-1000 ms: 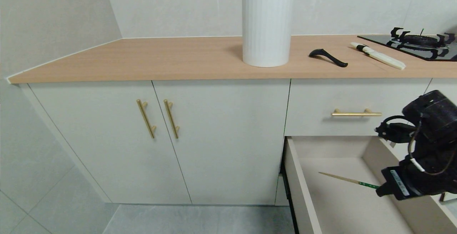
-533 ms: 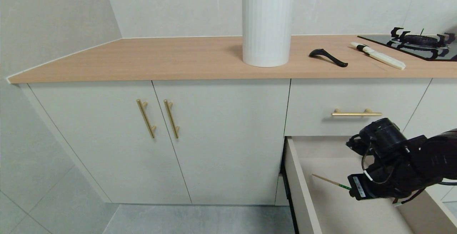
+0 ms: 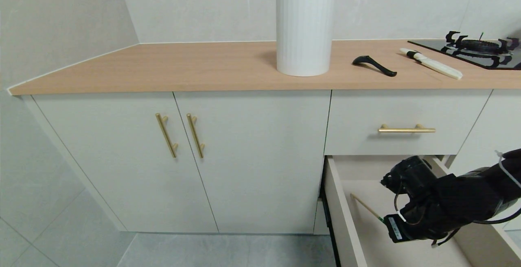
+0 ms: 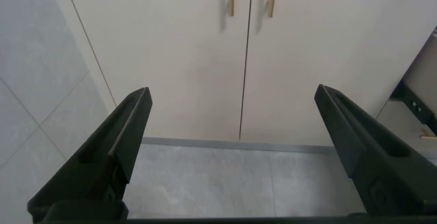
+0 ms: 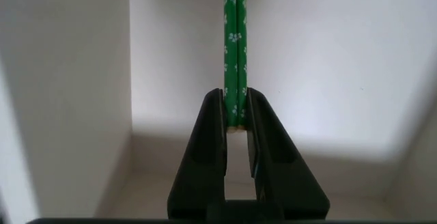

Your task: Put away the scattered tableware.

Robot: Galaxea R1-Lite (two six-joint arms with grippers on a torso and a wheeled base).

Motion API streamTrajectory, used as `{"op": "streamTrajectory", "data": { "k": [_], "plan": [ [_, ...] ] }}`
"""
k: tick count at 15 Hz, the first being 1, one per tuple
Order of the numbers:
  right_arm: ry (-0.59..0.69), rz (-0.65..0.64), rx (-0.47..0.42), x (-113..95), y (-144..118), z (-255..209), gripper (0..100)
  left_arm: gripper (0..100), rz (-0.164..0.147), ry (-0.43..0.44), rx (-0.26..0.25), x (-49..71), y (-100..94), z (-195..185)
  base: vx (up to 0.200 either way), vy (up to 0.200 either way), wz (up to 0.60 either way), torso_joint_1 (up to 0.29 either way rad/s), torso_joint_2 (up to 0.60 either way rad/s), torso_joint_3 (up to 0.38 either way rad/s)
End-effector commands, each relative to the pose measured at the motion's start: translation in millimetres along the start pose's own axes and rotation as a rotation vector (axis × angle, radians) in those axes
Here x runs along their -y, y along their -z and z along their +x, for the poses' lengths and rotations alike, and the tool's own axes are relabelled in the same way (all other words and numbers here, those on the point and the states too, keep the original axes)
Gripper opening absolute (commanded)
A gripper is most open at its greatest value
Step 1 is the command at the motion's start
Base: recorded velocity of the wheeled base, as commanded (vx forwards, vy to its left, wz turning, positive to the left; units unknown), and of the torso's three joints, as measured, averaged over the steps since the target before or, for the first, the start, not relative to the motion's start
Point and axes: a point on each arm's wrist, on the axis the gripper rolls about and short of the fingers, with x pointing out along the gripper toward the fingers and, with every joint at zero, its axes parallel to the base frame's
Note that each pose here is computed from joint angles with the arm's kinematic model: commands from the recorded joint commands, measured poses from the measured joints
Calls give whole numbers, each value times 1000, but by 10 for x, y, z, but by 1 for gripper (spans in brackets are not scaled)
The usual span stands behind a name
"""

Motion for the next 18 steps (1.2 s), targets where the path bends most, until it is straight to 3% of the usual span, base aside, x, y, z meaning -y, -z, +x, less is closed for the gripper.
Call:
{"op": "streamTrajectory", "data": {
  "k": [1,7,15,16,18],
  "plan": [
    [8,-17,-60,-38,77,192,0,100,-1,0,-1,0,1,1,0,0,0,0,0,0],
    [-2,-27,-44,-65,256,645,0,100,0,0,-1,0,1,1,0,0,0,0,0,0],
    [-11,-23,-13,-76,227,682,0,100,0,0,1,0,-3,-1,0,0,0,0,0,0],
    [-11,-23,-13,-76,227,682,100,100,0,0,1,0,-3,-1,0,0,0,0,0,0],
    [-11,-23,-10,-76,224,678,100,100,0,0,-1,0,1,1,0,0,0,0,0,0]
  ]
}}
